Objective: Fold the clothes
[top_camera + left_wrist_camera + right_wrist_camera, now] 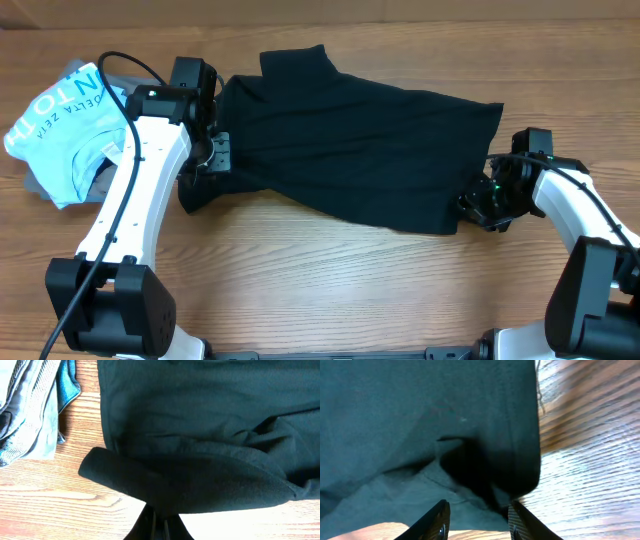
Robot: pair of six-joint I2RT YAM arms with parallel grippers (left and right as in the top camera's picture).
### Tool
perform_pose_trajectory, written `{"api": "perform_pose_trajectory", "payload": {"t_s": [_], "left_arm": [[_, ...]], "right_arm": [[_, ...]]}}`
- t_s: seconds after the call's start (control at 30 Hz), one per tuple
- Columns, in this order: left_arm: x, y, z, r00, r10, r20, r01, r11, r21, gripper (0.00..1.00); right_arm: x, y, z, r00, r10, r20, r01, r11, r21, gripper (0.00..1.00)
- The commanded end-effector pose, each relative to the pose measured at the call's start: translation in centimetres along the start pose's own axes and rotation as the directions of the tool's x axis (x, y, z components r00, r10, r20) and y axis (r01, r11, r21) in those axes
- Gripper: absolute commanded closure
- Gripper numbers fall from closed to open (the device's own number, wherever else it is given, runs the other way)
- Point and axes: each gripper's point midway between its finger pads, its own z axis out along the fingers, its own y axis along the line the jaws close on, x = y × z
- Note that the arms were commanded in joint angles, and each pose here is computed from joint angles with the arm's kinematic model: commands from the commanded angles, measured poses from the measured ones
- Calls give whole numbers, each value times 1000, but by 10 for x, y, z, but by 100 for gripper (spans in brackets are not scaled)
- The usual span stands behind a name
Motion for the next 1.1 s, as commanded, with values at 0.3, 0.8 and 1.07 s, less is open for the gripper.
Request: {"api": "perform_pose_trajectory", "payload": {"t_s": [0.3,0.8,1.07], "left_arm": [[3,-3,4,999,44,-14,-44,999,7,96],[3,4,4,998,59,-14,-59,998,-29,96],[13,19,3,996,62,-59,-68,992,-103,96]], "right_arm": [[6,2,8,1000,-11,-13,11,1000,-5,73],[1,1,-26,998,-59,12,59,998,21,96],[48,-48,-40,986,60,-154,-22,971,237,96]]}}
